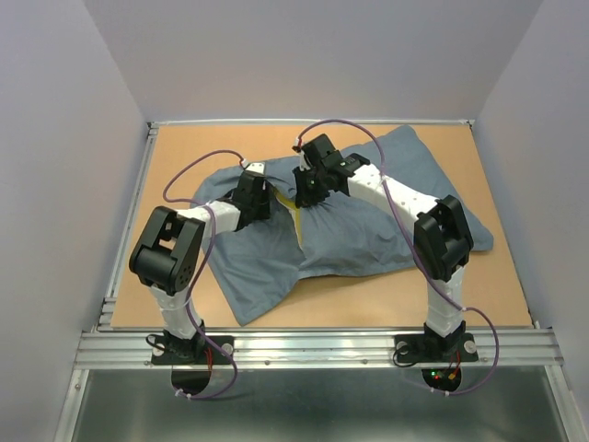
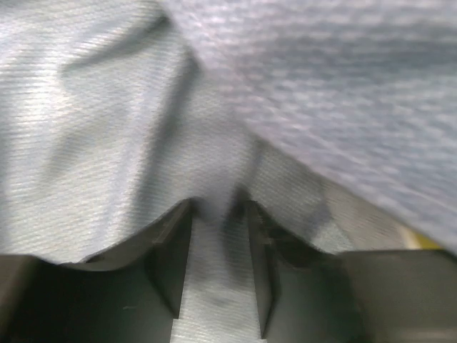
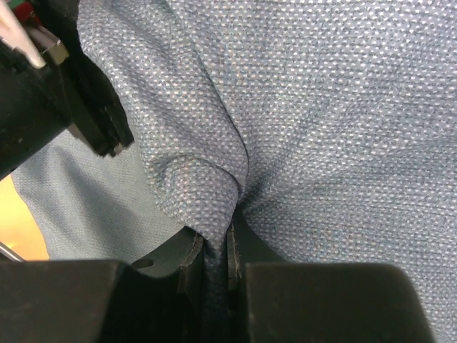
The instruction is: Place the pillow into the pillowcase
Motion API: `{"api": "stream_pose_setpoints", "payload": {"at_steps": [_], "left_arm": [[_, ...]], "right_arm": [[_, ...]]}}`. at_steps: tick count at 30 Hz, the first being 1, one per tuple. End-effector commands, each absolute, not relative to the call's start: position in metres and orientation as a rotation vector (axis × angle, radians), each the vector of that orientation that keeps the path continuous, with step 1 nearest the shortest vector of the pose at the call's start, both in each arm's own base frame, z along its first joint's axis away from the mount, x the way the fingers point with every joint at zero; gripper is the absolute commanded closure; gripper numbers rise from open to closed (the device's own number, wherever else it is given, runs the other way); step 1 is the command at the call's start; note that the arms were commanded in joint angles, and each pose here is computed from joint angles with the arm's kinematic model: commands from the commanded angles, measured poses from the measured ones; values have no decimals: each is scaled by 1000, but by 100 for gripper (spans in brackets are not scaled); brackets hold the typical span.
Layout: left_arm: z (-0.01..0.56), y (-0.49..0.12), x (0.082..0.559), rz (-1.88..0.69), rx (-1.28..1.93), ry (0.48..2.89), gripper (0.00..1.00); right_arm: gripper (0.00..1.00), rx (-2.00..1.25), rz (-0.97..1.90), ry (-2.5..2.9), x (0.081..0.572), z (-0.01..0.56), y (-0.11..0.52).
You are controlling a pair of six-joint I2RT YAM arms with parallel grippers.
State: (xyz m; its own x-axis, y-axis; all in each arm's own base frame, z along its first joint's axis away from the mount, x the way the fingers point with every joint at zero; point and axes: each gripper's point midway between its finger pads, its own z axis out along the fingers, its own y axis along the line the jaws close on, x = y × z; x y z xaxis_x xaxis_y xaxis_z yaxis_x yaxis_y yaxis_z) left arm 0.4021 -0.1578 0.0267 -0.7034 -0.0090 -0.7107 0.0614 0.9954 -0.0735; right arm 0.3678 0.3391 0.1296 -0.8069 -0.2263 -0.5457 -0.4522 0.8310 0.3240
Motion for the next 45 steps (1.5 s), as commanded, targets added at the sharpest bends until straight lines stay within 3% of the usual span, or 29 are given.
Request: {"api": "stream_pose_setpoints", "payload": {"at_steps": [1, 2, 5, 10, 22, 24, 27, 28, 31, 35, 41, 45], "left_arm": [[56, -173, 395, -262, 69, 2296, 51], [77, -187, 391, -369, 89, 2226, 42], [108, -208, 385, -469, 134, 2129, 36], [103, -214, 390, -393, 84, 2151, 34], [16, -200, 407, -177, -28, 2321, 35], [9, -198, 408, -142, -18, 2344, 40], [7, -185, 404, -84, 22, 2389, 62], [7, -179, 397, -67, 41, 2419, 77], [40, -172, 390, -99, 97, 2377, 95], [124, -172, 378, -214, 164, 2212, 96], [182, -163, 348, -280, 212, 2191, 100], [233, -199, 327, -588, 343, 2069, 100]], "right_arm": [[99, -447, 683, 2468, 370, 153, 340], [99, -441, 691, 2471, 369, 152, 341], [100, -429, 712, 2477, 369, 152, 344], [99, -412, 738, 2476, 370, 156, 348], [100, -362, 856, 2499, 362, 165, 352], [100, -355, 858, 2506, 361, 164, 351], [100, -363, 828, 2512, 360, 159, 345], [99, -359, 800, 2514, 363, 155, 341], [99, -386, 744, 2520, 367, 138, 334], [100, -400, 629, 2531, 374, 100, 322], [100, -345, 424, 2543, 396, 49, 305], [100, -330, 467, 2574, 396, 35, 313]]}}
